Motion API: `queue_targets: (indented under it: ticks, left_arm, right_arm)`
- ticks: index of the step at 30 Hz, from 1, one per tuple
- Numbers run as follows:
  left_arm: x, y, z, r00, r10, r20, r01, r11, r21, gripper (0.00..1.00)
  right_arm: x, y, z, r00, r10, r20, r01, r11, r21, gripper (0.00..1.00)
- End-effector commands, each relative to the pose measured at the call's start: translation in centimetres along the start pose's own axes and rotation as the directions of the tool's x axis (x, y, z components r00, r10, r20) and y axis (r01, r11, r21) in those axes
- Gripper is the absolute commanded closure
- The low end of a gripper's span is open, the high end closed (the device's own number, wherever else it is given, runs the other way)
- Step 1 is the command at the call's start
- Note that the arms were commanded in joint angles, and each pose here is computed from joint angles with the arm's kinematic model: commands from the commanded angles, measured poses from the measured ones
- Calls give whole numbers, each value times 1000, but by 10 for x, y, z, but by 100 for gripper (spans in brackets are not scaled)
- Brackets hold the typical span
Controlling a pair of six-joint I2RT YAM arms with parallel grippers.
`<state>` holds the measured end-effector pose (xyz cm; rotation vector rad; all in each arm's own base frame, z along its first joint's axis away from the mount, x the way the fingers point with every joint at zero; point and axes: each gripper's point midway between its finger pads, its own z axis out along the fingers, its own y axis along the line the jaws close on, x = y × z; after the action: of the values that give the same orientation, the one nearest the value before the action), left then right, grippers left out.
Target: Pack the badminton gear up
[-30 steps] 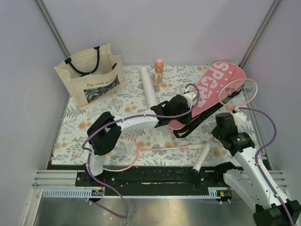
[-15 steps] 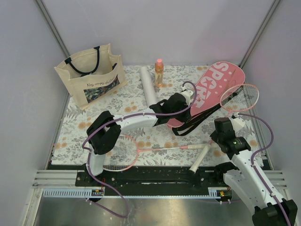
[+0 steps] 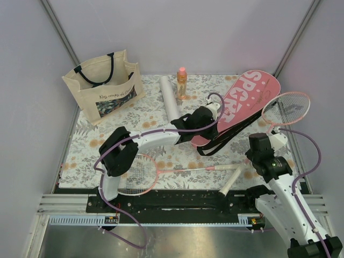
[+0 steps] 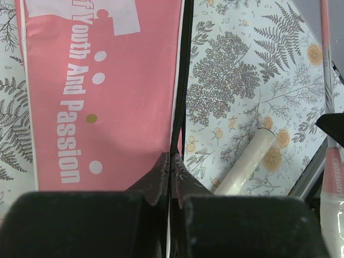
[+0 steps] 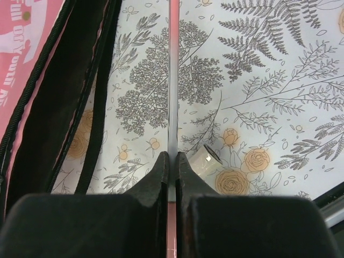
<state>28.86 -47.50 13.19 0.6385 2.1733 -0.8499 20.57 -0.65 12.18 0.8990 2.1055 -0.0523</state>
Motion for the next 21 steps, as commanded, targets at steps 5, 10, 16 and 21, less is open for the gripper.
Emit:
queue_targets:
  ticks: [5,10,16,21]
  left_arm:
    - [-39,-7,-23,991,-62,116,59,998,30,100]
    - [-32,-4,-22,992,-68,103,66,997,28,100]
    - [-27,-6,-19,993,-78,88,74,996,45,100]
    - [-29,-11,-17,994,-68,90,61,995,76,100]
  right_arm:
    - [-1,-2,4,1000,13,14,-13,1000,13,100]
    - [8,-2,9,1000,20,-5,-20,1000,5,100]
    - [10,10,13,997,79,10,-78,994,-78,100]
    - [6,25,10,993,113,29,-106,979,-173,100]
